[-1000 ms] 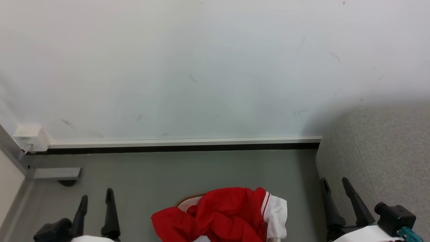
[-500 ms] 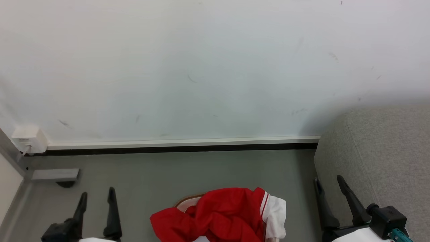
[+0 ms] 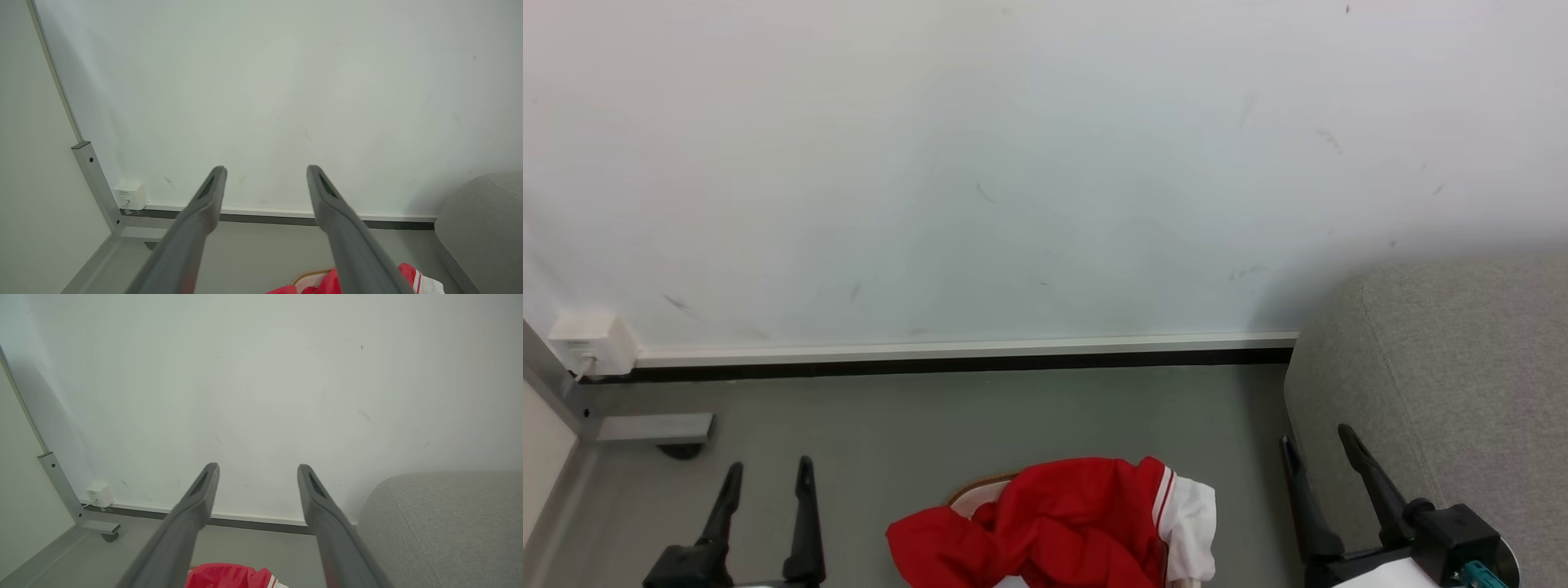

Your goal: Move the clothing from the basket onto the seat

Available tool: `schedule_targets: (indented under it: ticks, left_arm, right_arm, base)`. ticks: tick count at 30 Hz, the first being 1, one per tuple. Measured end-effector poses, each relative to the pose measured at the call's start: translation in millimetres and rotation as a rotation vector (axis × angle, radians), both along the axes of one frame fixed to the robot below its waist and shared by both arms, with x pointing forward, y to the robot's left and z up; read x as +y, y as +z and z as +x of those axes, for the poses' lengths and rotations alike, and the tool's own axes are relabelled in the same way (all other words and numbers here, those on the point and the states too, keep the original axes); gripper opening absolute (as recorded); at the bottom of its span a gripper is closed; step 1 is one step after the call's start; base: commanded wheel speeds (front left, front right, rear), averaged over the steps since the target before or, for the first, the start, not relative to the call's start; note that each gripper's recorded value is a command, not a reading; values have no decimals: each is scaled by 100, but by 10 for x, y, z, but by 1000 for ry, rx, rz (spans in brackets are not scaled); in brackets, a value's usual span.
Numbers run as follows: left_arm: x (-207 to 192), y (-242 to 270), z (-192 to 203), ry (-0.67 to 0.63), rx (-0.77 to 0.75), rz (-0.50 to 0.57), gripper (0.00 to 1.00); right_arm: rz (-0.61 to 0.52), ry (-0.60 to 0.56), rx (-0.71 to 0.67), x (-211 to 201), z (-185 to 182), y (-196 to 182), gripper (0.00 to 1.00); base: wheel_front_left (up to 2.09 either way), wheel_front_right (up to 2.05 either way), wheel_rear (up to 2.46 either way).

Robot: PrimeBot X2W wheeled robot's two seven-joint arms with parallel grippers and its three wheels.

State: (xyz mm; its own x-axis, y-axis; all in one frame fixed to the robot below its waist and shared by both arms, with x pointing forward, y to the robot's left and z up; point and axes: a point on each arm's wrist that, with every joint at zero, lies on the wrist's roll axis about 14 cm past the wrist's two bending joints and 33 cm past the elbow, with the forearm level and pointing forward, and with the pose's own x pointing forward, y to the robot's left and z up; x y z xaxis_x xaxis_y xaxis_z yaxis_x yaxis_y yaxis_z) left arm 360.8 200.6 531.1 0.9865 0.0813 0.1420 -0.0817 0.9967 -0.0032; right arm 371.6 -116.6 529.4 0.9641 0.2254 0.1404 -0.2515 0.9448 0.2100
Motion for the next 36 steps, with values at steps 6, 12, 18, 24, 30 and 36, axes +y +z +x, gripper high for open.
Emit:
schedule_targets:
  ticks: [6,12,18,24,30,36]
  left_arm:
    - [-1,37,-6,-1,-16,39,100]
    - [-21,64,-11,-7,-32,71,100]
    - [-32,47,-4,-11,-28,68,100]
    - [-29,22,2,-13,-20,66,100]
    - [-45,13,12,-17,-17,67,100]
    - [-99,-26,49,-38,-7,44,100]
  right_arm:
    - [-34,1,-13,7,-8,2,100]
    - [-57,6,-26,26,-18,9,100]
    - [-59,5,-24,22,-16,-3,100]
    - [-58,2,-22,11,-12,-9,100]
    - [-56,-3,-21,-5,-15,-12,100]
    - [-15,-19,-23,-56,-4,19,100]
  base:
    - [0,0,0]
    - [0,0,0]
    - [0,0,0]
    - [0,0,0]
    - [0,0,0]
    - [0,0,0]
